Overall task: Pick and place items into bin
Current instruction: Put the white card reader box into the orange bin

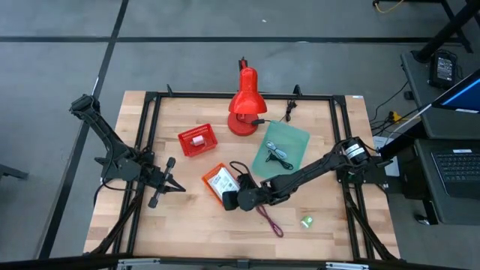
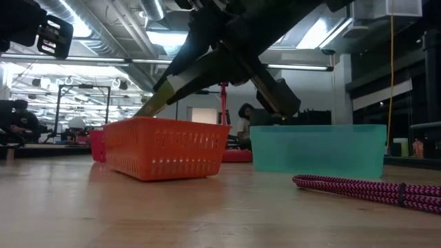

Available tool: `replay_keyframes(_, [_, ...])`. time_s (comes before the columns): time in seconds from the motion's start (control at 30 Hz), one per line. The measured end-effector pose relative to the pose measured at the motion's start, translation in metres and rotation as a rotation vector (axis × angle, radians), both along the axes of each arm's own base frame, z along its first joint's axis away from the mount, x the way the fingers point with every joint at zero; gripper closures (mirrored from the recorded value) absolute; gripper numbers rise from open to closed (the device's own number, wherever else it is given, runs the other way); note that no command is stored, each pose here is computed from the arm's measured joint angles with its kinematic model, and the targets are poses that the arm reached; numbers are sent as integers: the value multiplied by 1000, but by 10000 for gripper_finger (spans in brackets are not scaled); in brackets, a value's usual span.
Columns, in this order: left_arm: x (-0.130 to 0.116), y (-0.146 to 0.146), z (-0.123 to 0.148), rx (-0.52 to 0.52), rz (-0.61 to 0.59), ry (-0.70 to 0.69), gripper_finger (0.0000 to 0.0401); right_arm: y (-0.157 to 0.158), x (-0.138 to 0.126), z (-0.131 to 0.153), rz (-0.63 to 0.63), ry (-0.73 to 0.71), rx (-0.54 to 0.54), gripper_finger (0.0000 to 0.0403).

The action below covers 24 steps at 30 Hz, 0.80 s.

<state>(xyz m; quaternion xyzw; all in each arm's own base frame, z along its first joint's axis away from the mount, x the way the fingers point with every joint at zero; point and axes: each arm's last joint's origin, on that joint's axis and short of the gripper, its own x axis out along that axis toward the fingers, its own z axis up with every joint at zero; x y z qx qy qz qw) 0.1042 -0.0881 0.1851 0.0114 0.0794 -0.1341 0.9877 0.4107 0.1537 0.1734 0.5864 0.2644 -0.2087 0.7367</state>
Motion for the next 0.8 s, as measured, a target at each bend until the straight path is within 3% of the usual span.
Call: replay_keyframes(0.8, [0,0,0,-10,3,3,399,-2,3,-1,50,-21,-48,350])
